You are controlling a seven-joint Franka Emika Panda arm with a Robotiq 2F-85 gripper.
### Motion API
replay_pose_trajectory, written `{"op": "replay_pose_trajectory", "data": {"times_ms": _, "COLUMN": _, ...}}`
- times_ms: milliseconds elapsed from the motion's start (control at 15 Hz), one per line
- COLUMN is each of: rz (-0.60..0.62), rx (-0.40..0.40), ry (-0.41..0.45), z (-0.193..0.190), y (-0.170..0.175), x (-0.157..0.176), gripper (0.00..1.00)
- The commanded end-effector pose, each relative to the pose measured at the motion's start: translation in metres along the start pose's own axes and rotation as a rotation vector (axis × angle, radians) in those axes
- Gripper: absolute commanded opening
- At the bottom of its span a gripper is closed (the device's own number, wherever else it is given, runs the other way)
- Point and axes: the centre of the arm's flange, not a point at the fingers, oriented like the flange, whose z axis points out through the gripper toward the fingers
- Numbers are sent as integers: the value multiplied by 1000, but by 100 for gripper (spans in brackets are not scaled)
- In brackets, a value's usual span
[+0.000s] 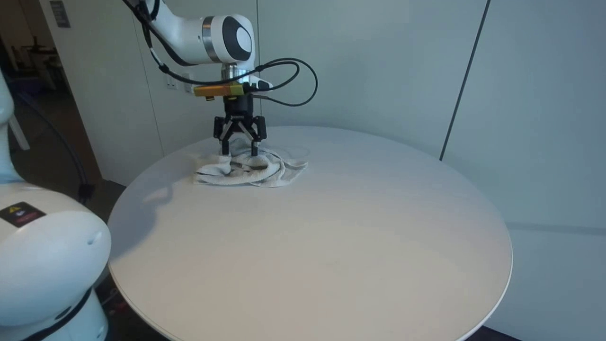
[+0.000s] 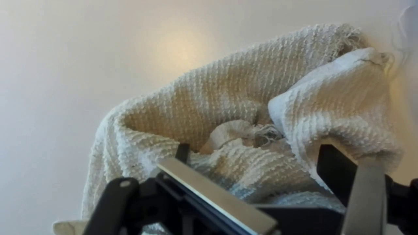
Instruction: Use the towel to clean the table
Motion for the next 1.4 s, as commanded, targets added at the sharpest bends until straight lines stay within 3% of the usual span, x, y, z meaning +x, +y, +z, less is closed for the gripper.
{"op": "replay_pose_trajectory", "data": {"times_ms": 0, "rz": 55, "rx": 88, "ry": 17, "z": 21, "y": 14, "x": 23, "gripper": 100}}
{"op": "replay_pose_trajectory", "data": {"times_ms": 133, "rz": 79, "rx": 147, "ry": 51, "z": 27, "y": 17, "x": 30, "gripper": 100}}
{"op": "replay_pose_trajectory", "data": {"times_ms": 200, "rz": 84, "rx": 168, "ry": 75, "z": 27, "y": 16, "x": 33, "gripper": 75}}
{"op": "replay_pose_trajectory", "data": {"times_ms": 267, "rz": 92, "rx": 184, "ry": 85, "z": 28, "y": 15, "x": 35, "gripper": 74}}
{"op": "replay_pose_trajectory", "data": {"times_ms": 867, "rz": 116, "rx": 256, "ry": 137, "z": 20, "y": 11, "x": 39, "gripper": 6}}
{"op": "replay_pose_trajectory", "data": {"times_ms": 1067, "rz": 34, "rx": 205, "ry": 155, "z": 1, "y": -8, "x": 44, "gripper": 7}}
{"op": "replay_pose_trajectory", "data": {"times_ms": 1333, "rz": -181, "rx": 111, "ry": 203, "z": -44, "y": -76, "x": 48, "gripper": 7}}
